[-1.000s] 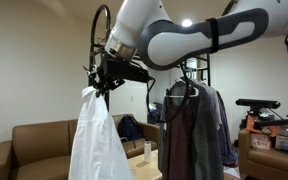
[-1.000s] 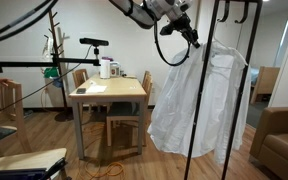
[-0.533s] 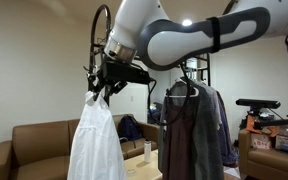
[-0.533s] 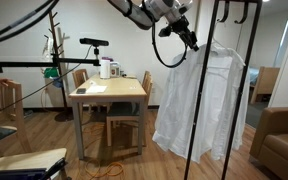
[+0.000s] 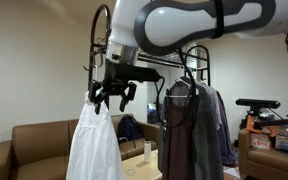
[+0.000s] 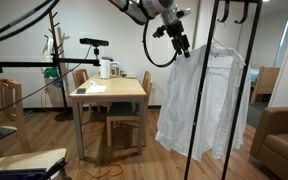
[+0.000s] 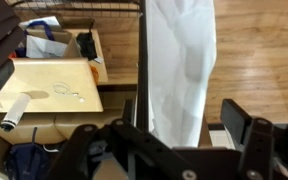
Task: Hang the white shirt on the same rod as the other clothes
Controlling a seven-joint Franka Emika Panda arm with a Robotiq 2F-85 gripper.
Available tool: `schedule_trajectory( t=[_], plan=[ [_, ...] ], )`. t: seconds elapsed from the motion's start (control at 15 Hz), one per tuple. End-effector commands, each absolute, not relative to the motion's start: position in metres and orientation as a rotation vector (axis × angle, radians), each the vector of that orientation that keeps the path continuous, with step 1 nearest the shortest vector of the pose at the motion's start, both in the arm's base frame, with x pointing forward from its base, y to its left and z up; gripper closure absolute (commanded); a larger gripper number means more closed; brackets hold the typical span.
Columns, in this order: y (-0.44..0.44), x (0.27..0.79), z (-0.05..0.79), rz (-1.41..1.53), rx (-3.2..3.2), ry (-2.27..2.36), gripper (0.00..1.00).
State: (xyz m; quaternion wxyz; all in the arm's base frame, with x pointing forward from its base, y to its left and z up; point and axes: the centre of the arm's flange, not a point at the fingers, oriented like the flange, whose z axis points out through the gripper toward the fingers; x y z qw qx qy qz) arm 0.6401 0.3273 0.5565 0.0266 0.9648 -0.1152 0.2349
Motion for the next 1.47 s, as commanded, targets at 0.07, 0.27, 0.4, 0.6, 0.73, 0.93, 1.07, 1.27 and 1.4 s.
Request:
schedule_trajectory(
  t=[0.07,0.27,0.4,0.6,0.73,0.93,1.07,1.27,1.4],
  plan=[
    [0.329,0.647,0.578,0.473,3.057,-0.192,0.00],
    [0.334,0.644,0.580,0.347,3.121,-0.117,0.00],
    [0.336,0.643,0.580,0.264,3.142,-0.090,0.00],
    [0.339,0.645,0.576,0.300,3.163,-0.098,0.00],
    [0.341,0.651,0.574,0.410,3.160,-0.134,0.00],
    [0.342,0.664,0.573,0.619,3.121,-0.186,0.00],
    [0.340,0.670,0.572,0.697,3.074,-0.241,0.00],
    [0.319,0.632,0.519,0.747,3.023,-0.408,0.00],
    [0.317,0.629,0.504,0.747,3.035,-0.479,0.00]
  ],
)
